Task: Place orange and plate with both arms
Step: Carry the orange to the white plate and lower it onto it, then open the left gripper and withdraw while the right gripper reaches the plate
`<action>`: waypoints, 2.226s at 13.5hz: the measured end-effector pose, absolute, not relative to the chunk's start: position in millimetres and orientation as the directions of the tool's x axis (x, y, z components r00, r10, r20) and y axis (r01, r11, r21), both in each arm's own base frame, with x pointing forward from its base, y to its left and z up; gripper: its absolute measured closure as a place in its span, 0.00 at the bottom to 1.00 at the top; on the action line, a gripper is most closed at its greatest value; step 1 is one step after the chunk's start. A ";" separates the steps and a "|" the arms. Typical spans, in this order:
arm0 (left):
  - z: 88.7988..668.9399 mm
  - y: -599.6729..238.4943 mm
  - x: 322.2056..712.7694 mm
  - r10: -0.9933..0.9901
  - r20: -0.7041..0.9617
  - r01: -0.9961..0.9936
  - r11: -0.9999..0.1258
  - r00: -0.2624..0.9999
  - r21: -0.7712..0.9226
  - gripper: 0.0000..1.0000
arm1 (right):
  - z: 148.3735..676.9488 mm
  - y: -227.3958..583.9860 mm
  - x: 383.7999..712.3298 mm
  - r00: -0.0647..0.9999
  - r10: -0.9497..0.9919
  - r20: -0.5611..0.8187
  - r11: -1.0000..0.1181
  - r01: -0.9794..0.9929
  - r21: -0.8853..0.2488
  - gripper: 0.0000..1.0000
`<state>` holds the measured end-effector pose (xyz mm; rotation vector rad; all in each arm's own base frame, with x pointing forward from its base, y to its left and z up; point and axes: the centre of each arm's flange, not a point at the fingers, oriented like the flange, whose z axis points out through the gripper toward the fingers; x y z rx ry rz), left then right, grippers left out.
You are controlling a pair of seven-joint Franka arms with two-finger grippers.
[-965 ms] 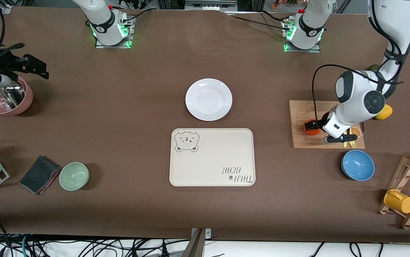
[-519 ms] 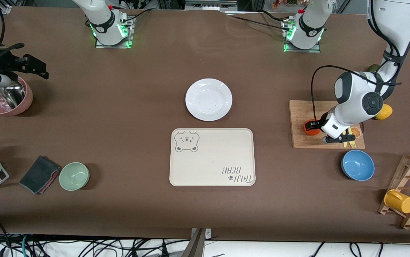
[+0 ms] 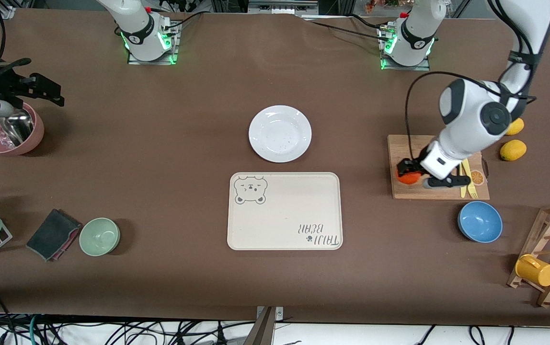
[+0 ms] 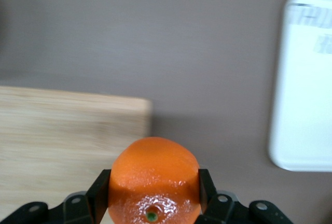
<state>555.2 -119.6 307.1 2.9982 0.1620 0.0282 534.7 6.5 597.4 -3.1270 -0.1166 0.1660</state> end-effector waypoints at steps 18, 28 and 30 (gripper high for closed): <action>206.2 -484.5 424.5 0.185 -0.131 0.196 -0.978 0.974 0.073 0.30 | 597.3 7.0 534.7 0.991 0.076 -0.106 -0.997 0.075 -0.012 0.00; 260.2 -436.6 493.1 0.324 -0.078 0.330 -0.940 0.943 0.085 0.00 | 594.9 11.1 535.8 0.990 0.083 -0.110 -0.997 0.082 -0.012 0.00; 304.9 -382.9 528.2 0.381 -0.062 0.384 -0.921 0.923 0.064 0.00 | 586.4 24.7 538.9 0.986 0.108 -0.127 -0.994 0.107 -0.014 0.00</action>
